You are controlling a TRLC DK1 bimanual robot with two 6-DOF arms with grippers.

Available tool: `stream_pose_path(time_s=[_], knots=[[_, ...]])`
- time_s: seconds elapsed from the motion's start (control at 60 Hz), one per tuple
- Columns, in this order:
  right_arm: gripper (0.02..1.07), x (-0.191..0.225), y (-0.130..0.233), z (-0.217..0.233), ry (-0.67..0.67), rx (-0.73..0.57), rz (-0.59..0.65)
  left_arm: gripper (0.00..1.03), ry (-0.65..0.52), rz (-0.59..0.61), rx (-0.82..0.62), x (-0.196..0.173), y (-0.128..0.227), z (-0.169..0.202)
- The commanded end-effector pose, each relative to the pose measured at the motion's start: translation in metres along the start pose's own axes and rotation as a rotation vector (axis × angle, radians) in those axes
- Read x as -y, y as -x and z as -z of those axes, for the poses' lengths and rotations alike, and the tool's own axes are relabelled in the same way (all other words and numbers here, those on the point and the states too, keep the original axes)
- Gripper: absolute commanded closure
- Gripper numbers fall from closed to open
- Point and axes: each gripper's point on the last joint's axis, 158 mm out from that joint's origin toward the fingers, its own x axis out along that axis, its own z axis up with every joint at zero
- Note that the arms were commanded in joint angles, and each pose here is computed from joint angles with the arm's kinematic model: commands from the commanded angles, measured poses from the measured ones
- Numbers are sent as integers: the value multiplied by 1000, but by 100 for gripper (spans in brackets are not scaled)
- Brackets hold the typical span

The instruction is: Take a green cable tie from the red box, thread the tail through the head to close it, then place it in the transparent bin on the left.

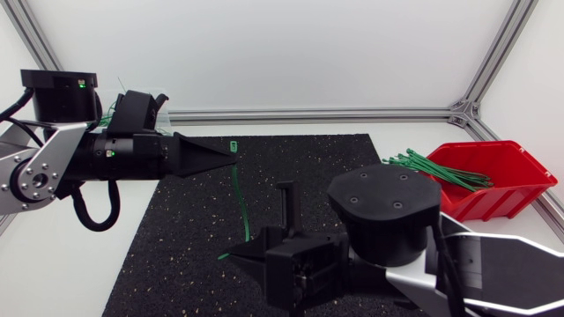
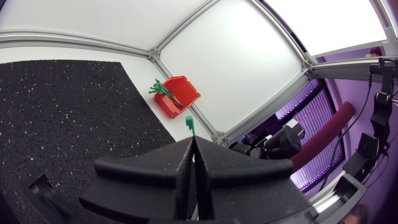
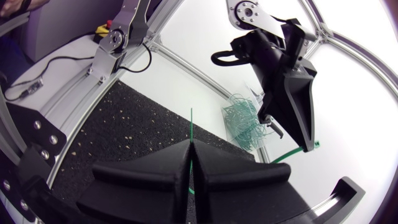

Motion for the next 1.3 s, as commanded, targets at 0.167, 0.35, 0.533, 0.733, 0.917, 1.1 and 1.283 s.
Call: stream_pose_path(time_s=[0.167, 0.35, 0.533, 0.733, 0.917, 1.1, 1.283], knots=[[101, 2, 23, -26, -293, 66, -31, 100, -23, 17, 15, 22, 6, 13], [101, -6, 33, -48, -510, 77, -143, 100, -27, 26, 32, 29, 10, 16], [101, -12, 40, -61, -624, 35, -225, 100, -20, 43, 36, 35, 10, 27], [101, -27, 49, -73, -712, -14, -358, 100, -19, 52, 48, 38, 12, 35], [101, -18, 53, -76, -784, -39, -362, 100, -30, 49, 56, 38, 11, 33], [102, -30, 58, -75, -866, -96, -494, 100, -30, 46, 59, 35, 11, 32], [102, -32, 64, -83, -907, -84, -563, 100, -25, 40, 61, 32, 10, 31]])
